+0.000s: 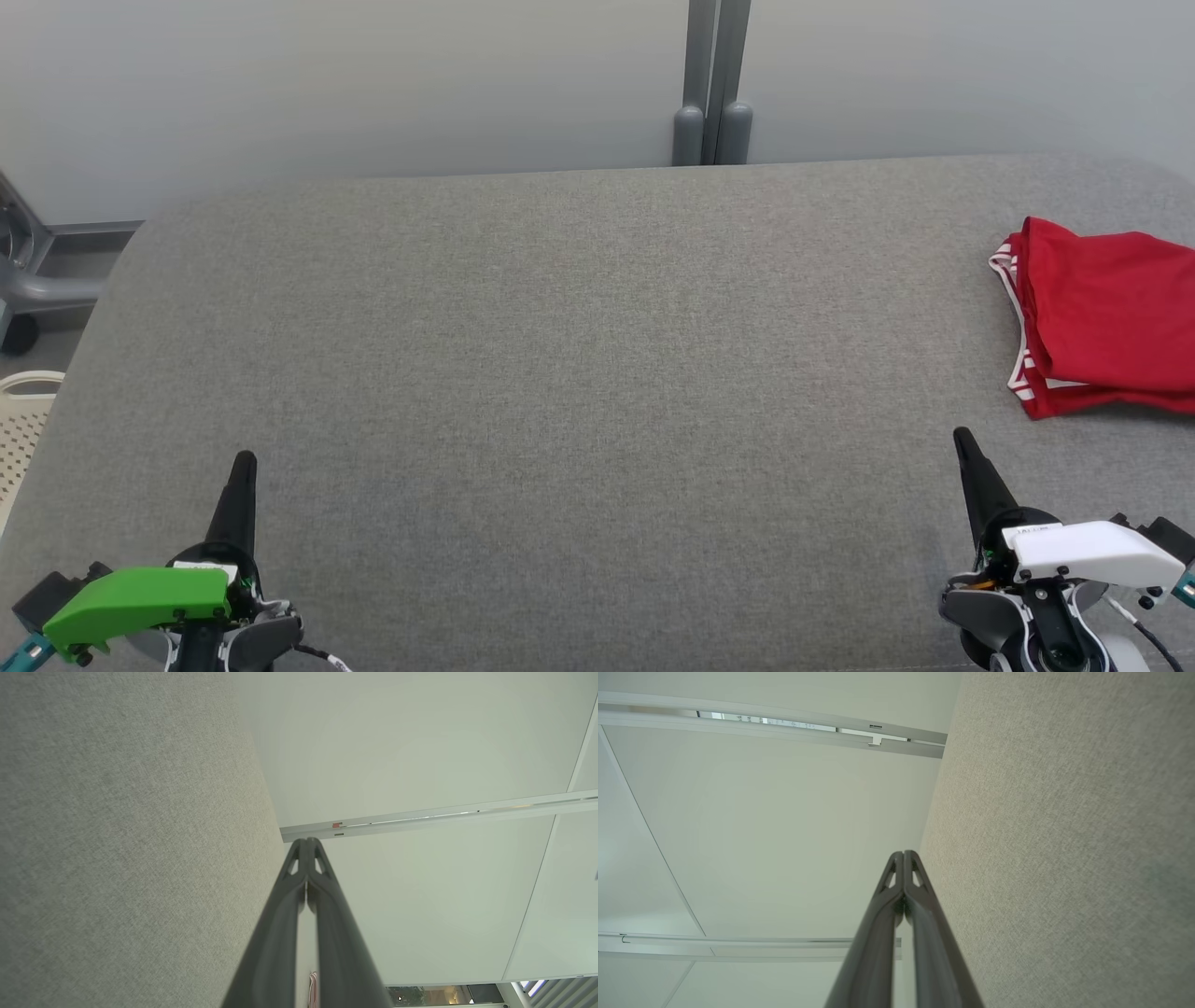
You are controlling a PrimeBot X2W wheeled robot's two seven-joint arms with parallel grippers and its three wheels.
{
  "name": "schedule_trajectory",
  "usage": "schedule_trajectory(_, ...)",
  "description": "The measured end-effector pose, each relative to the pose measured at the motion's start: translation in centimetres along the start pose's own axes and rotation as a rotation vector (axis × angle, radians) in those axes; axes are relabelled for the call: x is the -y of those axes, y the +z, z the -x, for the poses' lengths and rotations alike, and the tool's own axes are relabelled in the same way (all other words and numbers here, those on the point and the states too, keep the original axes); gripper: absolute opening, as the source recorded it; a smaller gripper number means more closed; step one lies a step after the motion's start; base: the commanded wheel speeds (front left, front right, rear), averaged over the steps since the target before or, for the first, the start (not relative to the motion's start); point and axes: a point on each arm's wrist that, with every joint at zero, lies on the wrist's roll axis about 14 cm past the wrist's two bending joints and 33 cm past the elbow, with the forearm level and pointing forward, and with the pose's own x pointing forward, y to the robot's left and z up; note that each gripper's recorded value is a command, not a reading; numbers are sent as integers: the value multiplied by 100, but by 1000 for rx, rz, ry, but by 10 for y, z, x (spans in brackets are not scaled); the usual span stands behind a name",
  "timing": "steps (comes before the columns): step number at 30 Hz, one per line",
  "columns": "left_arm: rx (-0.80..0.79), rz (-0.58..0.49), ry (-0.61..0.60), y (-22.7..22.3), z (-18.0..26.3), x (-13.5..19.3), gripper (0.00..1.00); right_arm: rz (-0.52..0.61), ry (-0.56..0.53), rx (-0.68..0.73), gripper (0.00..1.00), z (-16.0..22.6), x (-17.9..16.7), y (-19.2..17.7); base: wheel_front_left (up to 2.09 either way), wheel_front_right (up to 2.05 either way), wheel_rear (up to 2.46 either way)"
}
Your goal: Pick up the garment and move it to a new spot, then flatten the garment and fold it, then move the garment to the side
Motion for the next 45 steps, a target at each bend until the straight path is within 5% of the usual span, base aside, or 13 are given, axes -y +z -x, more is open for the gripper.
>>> schedule_trajectory(23, -13, 146, -57, 2, -8, 15, 0, -153, 24, -2, 0, -3, -7, 2, 0, 0, 0)
schedule_trajectory(45, -12, 150, -58, 3, -8, 15, 0, -153, 24, -3, 0, -3, -7, 2, 0, 0, 0)
